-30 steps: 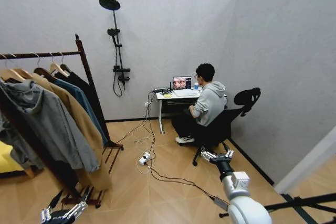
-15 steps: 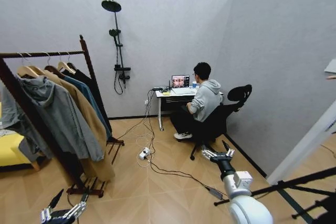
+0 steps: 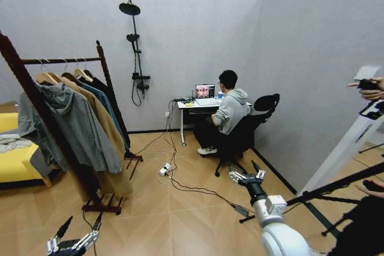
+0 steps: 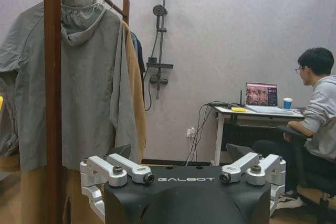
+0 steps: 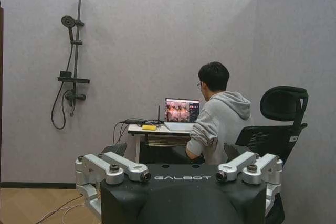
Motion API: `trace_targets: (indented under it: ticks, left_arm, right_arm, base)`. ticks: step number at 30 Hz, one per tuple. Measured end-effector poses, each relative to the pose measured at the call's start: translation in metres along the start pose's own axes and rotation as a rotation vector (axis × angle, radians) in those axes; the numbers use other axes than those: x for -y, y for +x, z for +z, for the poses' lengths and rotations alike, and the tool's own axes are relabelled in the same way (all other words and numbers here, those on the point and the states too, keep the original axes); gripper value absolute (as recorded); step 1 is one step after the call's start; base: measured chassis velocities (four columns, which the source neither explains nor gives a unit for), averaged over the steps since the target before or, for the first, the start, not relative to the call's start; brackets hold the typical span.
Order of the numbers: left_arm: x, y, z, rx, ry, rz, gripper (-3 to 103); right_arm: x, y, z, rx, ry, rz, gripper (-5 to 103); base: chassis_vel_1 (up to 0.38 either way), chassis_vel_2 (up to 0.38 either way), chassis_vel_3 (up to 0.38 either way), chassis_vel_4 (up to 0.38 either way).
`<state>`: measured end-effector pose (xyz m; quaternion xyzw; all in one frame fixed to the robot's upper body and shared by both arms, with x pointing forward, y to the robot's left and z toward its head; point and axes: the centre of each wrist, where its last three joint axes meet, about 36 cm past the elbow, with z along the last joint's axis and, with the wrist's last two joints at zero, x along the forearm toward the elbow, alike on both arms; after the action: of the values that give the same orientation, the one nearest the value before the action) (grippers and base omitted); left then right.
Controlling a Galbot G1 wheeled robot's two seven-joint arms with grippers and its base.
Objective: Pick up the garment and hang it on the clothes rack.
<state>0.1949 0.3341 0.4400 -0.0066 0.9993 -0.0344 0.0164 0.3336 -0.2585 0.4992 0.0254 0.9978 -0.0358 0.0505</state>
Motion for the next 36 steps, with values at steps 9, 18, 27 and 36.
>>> trace_targets:
  ticks: [9,18,27,36]
  left_arm:
    - [0.0,0.0,0.0,0.0,0.0,0.0,100]
    - [0.0,0.0,0.0,0.0,0.0,0.0,100]
    - [0.0,0.0,0.0,0.0,0.0,0.0,100]
    - [0.0,0.0,0.0,0.0,0.0,0.0,100]
  right_arm:
    - [-0.002,-0.002,0.005,0.017,-0.001,-0.022,100]
    - [-0.002,-0.006,0.01,0.008,0.001,-0.051,100]
    - [0.003,-0.012,0.023,-0.003,-0.01,-0.115,100]
    - [0.005,-0.017,0.018,-0.029,-0.071,-0.185,100]
  base:
    - [0.213,-0.208,-0.212,0.221]
    - [0.087,-0.068,-0.086,0.097]
    - [-0.016,0.048,0.041,-0.021]
    - [0.0,0.0,0.0,0.0]
